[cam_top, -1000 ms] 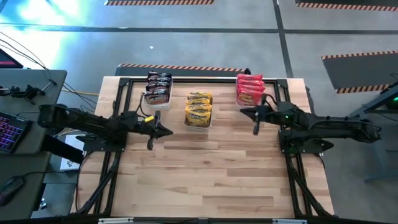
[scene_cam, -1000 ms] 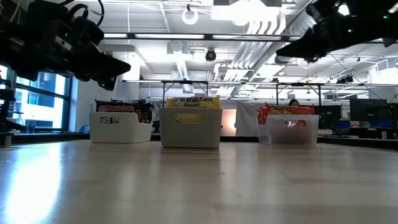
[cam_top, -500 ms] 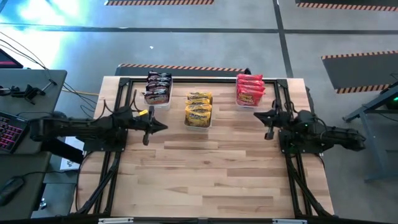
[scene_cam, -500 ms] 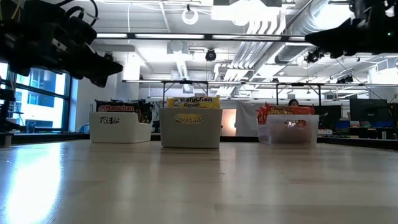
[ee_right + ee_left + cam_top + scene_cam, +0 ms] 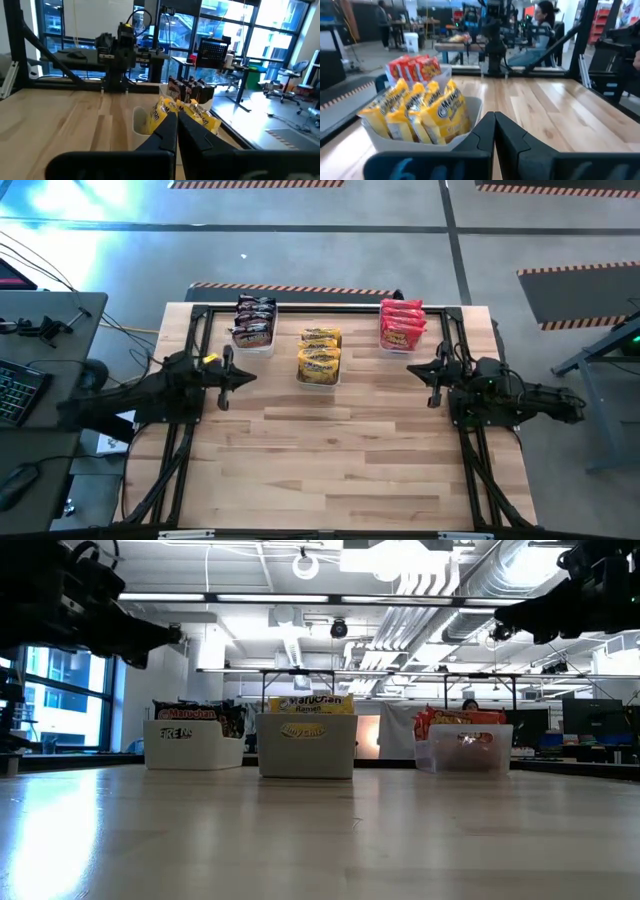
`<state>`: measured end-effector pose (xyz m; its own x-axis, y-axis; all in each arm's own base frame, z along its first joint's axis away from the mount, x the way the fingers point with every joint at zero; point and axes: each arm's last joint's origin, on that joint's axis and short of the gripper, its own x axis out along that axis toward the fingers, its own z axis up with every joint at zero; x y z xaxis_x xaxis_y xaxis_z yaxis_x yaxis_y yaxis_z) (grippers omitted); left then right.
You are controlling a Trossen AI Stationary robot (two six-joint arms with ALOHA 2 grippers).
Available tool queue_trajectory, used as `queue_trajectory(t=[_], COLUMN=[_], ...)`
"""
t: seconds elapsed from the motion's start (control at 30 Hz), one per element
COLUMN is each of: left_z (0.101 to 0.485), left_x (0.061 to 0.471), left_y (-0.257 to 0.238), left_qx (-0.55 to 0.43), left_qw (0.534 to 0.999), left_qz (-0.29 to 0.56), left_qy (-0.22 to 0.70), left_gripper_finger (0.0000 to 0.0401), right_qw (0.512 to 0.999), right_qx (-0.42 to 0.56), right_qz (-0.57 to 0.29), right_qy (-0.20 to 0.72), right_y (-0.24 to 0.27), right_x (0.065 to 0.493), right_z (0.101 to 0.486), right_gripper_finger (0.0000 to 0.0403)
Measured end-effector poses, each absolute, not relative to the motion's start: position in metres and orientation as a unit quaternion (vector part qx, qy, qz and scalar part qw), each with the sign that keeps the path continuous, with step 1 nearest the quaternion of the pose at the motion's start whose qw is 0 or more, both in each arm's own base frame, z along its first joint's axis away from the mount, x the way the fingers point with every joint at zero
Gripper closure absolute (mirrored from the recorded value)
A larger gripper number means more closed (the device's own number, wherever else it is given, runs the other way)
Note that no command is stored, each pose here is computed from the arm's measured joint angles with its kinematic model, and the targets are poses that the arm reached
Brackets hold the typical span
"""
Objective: Sort Maruchan noodles
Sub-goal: Return to Home Position
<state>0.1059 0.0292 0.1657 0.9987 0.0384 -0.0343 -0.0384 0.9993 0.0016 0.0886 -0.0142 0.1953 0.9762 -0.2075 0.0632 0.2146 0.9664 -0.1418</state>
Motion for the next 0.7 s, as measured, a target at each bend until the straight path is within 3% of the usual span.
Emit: queue_trajectory(t=[0.23,0.57,0.7], left_z=[0.175,0.174,0.173], left_x=[0.091,0.091,0.091], left_y=[0.028,0.031,0.031], left_qx=[0.031,0.029,0.030], left_qw=[0.998,0.998,0.997], left_qz=[0.044,0.059,0.059], left_qy=[-0.037,-0.026,-0.026], left_gripper_finger=[0.0400,0.0400,0.0401], right_qw=[0.991,0.985,0.989], right_qx=[-0.065,-0.023,0.006], right_qz=[-0.119,-0.129,-0.096], right_qy=[-0.019,0.111,0.115], right_y=[-0.015,-0.016,-0.014], right_x=[0.089,0.087,0.087], right_z=[0.194,0.169,0.168], right_gripper_finger=[0.0403,0.0403,0.0403])
